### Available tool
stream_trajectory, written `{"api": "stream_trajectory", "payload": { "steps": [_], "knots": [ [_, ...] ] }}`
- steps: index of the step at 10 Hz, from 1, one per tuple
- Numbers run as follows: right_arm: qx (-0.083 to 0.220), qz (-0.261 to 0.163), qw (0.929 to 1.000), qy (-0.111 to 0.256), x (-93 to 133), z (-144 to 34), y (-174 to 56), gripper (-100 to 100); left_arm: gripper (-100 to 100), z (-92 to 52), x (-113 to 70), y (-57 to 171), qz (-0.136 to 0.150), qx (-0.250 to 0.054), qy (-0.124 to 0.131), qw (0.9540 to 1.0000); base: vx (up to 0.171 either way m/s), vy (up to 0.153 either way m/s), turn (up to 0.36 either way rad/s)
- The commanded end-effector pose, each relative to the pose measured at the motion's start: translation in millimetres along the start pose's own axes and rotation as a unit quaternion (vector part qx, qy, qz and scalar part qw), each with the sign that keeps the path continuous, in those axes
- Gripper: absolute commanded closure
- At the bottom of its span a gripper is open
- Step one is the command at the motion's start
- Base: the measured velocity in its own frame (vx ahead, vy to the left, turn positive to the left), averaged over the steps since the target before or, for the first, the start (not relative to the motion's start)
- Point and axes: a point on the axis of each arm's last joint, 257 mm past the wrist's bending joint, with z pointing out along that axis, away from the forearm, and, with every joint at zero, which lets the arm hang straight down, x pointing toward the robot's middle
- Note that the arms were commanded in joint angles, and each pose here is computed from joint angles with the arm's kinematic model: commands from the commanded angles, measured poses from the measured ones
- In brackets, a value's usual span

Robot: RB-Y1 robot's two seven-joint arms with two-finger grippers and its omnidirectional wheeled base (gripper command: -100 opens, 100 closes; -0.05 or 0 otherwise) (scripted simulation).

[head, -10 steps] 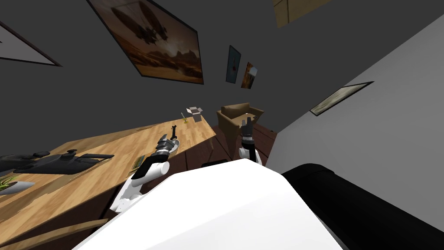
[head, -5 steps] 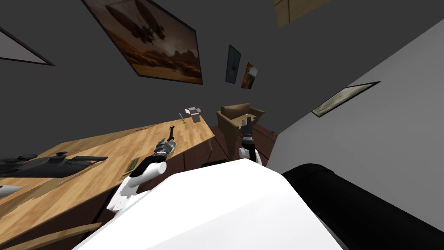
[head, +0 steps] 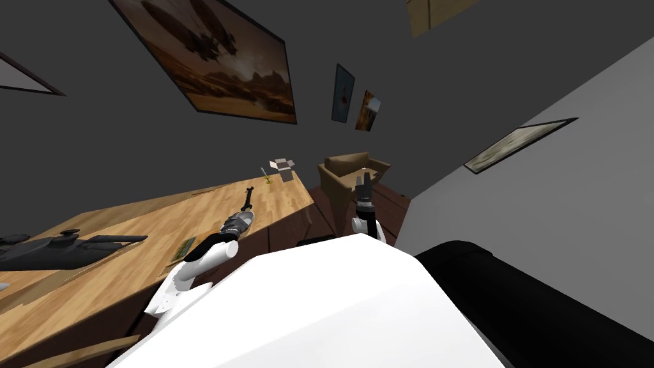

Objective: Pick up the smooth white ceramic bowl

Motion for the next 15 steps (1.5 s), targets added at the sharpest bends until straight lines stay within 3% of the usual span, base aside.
{"api": "stream_trajectory", "payload": {
  "steps": [1, 4, 5, 10, 15],
  "knots": [
    [0.0, 0.0, 1.0, 0.0, 0, 0.0, 0, 0, -100, 3.0, -27.1, 18, -0.006, -0.032, -0.026, 0.9991, 0.082, -0.056, 0.019],
    [0.0, 0.0, 1.0, 0.0, 0, 0.0, 0, 0, -100, 4.9, -75.8, 43, -0.016, -0.08, -0.073, 0.994, 0.105, -0.059, 0.024],
    [0.0, 0.0, 1.0, 0.0, 0, 0.0, 0, 0, -100, 4.8, -78.1, 47, -0.017, -0.084, -0.075, 0.9935, 0.063, -0.039, 0.006],
    [0.0, 0.0, 1.0, 0.0, 0, 0.0, 0, 0, -100, -5.8, -149.0, 89, -0.034, -0.152, -0.146, 0.9769, 0.101, -0.022, 0.01],
    [0.0, 0.0, 1.0, 0.0, 0, 0.0, 0, 0, -100, -22.0, -184.9, 130, -0.05, -0.202, -0.187, 0.9601, 0.09, 0.0, -0.006]
  ]
}}
